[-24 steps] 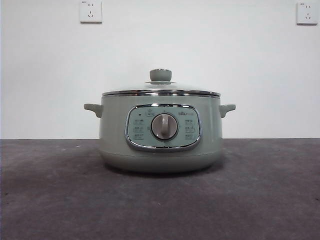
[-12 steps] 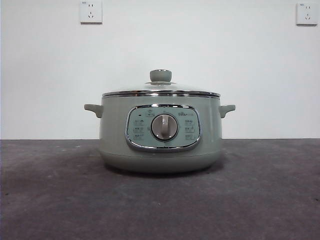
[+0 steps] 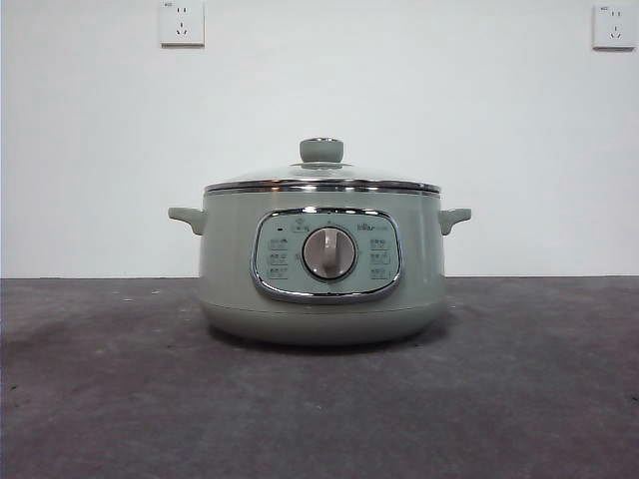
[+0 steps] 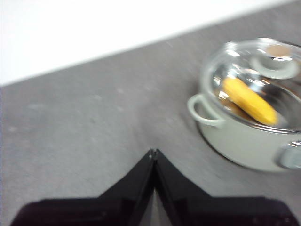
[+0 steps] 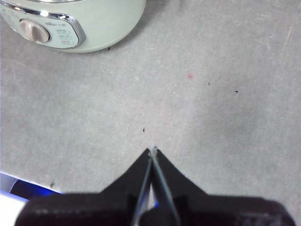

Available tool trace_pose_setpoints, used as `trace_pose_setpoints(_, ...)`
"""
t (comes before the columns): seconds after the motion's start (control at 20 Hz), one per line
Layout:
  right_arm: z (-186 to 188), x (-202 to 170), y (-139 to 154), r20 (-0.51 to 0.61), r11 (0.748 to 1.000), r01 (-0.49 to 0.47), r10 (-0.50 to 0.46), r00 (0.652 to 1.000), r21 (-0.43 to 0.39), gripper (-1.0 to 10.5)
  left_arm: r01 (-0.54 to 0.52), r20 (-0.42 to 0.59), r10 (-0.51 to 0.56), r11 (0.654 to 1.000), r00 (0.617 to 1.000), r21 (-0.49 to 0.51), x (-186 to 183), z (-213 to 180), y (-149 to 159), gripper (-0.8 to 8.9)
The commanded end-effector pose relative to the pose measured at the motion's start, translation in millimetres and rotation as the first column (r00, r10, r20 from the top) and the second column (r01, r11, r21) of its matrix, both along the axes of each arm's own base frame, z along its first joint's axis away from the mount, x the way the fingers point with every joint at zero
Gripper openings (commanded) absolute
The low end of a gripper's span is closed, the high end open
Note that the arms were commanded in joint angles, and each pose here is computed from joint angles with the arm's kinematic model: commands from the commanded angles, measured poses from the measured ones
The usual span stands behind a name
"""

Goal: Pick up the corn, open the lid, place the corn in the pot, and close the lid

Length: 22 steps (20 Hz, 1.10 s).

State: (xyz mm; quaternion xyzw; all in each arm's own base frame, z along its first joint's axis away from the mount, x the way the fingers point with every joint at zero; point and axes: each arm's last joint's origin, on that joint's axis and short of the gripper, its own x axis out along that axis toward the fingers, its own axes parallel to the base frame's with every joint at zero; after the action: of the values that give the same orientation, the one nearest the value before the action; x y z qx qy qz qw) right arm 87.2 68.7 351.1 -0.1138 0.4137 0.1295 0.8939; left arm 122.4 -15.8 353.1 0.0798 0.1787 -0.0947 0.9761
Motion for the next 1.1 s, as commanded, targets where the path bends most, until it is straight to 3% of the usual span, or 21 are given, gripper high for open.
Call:
trace_pose_setpoints(0.05, -2.5, 0.6, 0.6, -0.006, 1.0, 0.008, -0.008, 1.0, 0.002, 0.0, -0.041, 0.156, 0.049, 0.998, 0.987, -0.054, -5.9, -71.6, 5.7, -0.03)
trace_pose_setpoints(0.2, -2.5, 0.6, 0.6, -0.006, 1.0, 0.008, -0.008, 1.0, 0.002, 0.0, -0.026, 0.3, 0.069, 0.989, 0.952, -0.146, -18.1, -122.7, 7.9, -0.03)
trace_pose_setpoints(0.35, -2.6, 0.7, 0.7, -0.007, 1.0, 0.008, -0.008, 1.0, 0.002, 0.0, -0.021, 0.346, 0.078, 0.986, 0.935, -0.165, -24.2, -154.4, 8.3, -0.03)
trace_pose_setpoints(0.8, -2.6, 0.7, 0.7, -0.007, 1.0, 0.008, -0.008, 1.0, 0.001, 0.0, -0.116, 0.284, 0.163, 0.978, 0.945, -0.175, -21.8, -191.3, 15.9, -0.03)
trace_pose_setpoints(1.1, -2.5, 0.6, 0.6, -0.006, 1.0, 0.008, -0.008, 1.0, 0.002, 0.0, -0.164, 0.181, 0.194, 0.972, 0.964, -0.167, -26.3, -203.2, 18.8, -0.03)
